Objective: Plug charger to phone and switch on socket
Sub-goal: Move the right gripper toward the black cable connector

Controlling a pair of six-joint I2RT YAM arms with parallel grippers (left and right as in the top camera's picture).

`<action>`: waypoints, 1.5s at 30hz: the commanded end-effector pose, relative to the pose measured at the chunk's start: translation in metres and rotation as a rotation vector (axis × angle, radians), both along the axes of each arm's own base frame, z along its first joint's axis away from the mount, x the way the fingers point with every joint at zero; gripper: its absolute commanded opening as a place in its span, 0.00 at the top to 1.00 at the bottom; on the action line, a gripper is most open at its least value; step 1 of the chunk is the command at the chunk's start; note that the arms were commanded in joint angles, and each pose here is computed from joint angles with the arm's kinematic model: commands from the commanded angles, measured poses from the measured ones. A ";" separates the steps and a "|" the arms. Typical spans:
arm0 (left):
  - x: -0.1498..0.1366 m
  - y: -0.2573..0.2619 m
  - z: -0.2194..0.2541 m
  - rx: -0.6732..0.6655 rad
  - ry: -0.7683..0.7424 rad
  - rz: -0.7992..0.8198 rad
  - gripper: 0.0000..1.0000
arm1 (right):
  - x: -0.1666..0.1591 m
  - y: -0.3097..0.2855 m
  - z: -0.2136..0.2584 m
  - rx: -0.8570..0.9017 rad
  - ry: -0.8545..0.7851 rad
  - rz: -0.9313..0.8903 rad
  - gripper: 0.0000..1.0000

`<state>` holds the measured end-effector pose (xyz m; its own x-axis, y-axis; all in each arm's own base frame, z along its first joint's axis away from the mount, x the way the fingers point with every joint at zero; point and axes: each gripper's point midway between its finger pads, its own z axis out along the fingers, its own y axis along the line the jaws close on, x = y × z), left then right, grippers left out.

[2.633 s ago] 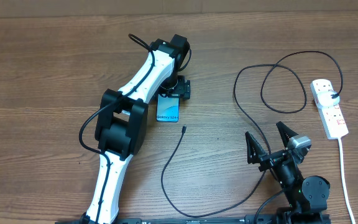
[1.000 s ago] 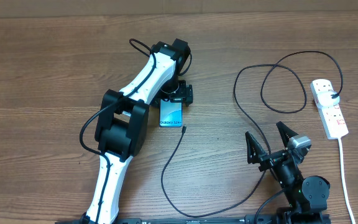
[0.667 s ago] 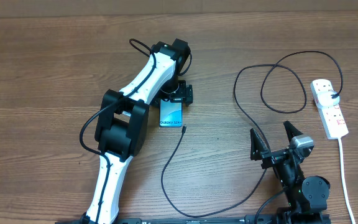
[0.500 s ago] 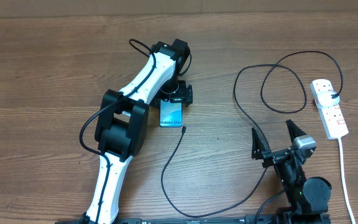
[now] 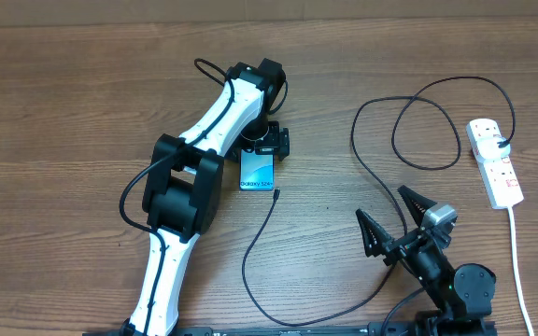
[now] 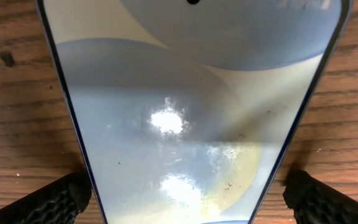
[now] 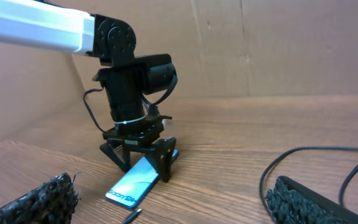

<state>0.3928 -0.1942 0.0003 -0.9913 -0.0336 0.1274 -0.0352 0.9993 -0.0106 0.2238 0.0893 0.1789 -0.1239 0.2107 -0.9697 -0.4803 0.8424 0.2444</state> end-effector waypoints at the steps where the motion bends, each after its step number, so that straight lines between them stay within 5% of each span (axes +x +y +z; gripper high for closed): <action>1: -0.016 0.000 -0.023 0.021 0.065 -0.034 0.00 | -0.002 -0.002 0.036 0.081 -0.001 -0.013 0.00; 11: -0.015 -0.001 -0.024 0.016 0.064 -0.033 0.00 | 0.033 -0.012 0.114 -0.056 0.306 -0.085 0.00; 19: -0.016 -0.001 -0.023 0.013 0.065 -0.033 0.00 | 0.093 0.001 0.126 -0.059 0.638 -0.024 0.00; 28: -0.016 -0.001 -0.023 0.014 0.065 -0.032 0.00 | 0.117 0.039 0.050 0.041 0.966 0.204 0.00; 38: -0.014 -0.002 -0.024 0.016 0.058 -0.006 0.00 | 0.119 0.019 -0.044 -0.022 1.287 -0.072 0.00; 45: -0.014 -0.003 -0.024 0.015 0.057 -0.009 0.01 | 0.119 0.014 -0.055 -0.001 1.309 -0.130 0.00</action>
